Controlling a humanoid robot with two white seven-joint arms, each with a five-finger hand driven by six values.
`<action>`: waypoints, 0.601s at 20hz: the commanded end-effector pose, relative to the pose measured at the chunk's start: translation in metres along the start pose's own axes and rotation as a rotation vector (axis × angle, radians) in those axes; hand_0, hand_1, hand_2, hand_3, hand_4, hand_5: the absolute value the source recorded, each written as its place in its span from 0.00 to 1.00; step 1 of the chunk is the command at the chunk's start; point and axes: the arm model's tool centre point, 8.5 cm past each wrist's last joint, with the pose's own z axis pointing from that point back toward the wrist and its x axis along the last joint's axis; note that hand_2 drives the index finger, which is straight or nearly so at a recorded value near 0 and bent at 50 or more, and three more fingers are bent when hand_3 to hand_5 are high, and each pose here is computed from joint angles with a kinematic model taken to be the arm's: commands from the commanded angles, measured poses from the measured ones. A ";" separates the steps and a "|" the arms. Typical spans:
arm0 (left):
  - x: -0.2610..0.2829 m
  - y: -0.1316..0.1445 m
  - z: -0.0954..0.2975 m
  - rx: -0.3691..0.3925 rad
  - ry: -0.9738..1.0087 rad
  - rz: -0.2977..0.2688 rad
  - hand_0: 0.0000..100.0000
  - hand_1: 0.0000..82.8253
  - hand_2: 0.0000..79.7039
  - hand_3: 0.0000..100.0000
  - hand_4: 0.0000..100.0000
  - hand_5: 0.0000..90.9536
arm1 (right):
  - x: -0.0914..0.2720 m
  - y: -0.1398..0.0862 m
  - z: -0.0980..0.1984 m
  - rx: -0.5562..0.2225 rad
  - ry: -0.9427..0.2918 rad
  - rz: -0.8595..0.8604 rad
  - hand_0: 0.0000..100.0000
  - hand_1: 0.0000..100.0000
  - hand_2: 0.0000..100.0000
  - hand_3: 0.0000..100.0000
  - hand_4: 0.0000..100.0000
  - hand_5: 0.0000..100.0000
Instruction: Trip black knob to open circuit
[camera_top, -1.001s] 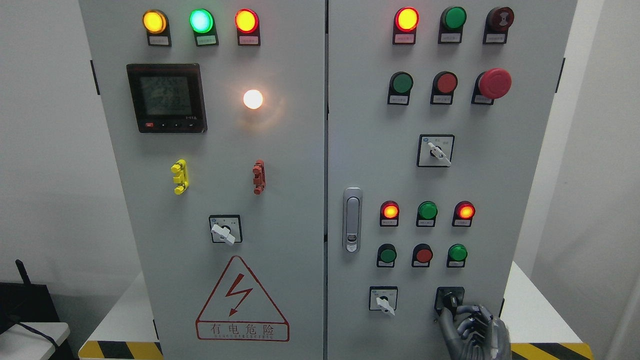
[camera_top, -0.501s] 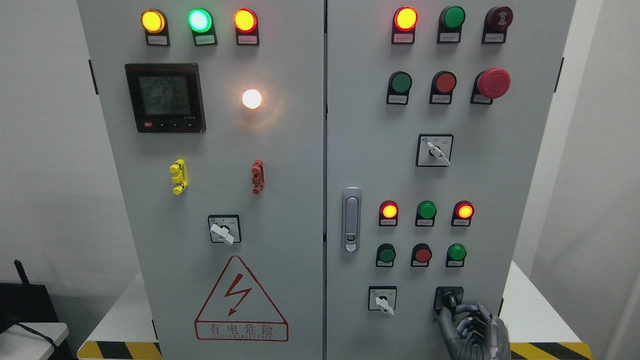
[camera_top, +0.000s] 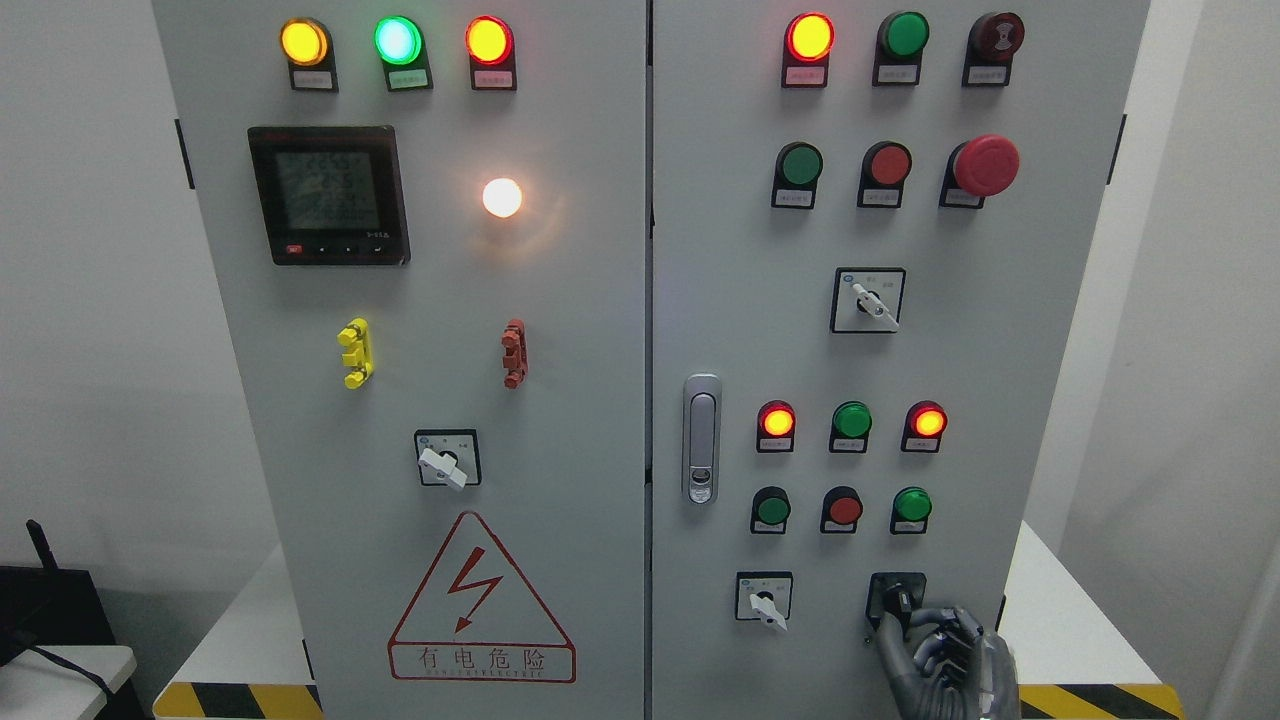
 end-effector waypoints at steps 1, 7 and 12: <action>0.005 -0.001 0.000 -0.005 -0.009 -0.032 0.12 0.47 0.00 0.00 0.00 0.00 | -0.001 -0.004 -0.001 -0.005 0.007 -0.021 0.49 0.73 0.60 0.91 0.94 0.98; 0.005 -0.001 0.000 -0.005 -0.009 -0.034 0.12 0.47 0.00 0.00 0.00 0.00 | -0.002 -0.003 -0.001 0.013 0.009 -0.020 0.49 0.73 0.60 0.92 0.94 0.98; 0.005 -0.001 0.000 -0.005 -0.009 -0.034 0.12 0.47 0.00 0.00 0.00 0.00 | -0.001 -0.003 -0.001 0.014 0.007 -0.021 0.49 0.74 0.61 0.92 0.94 0.98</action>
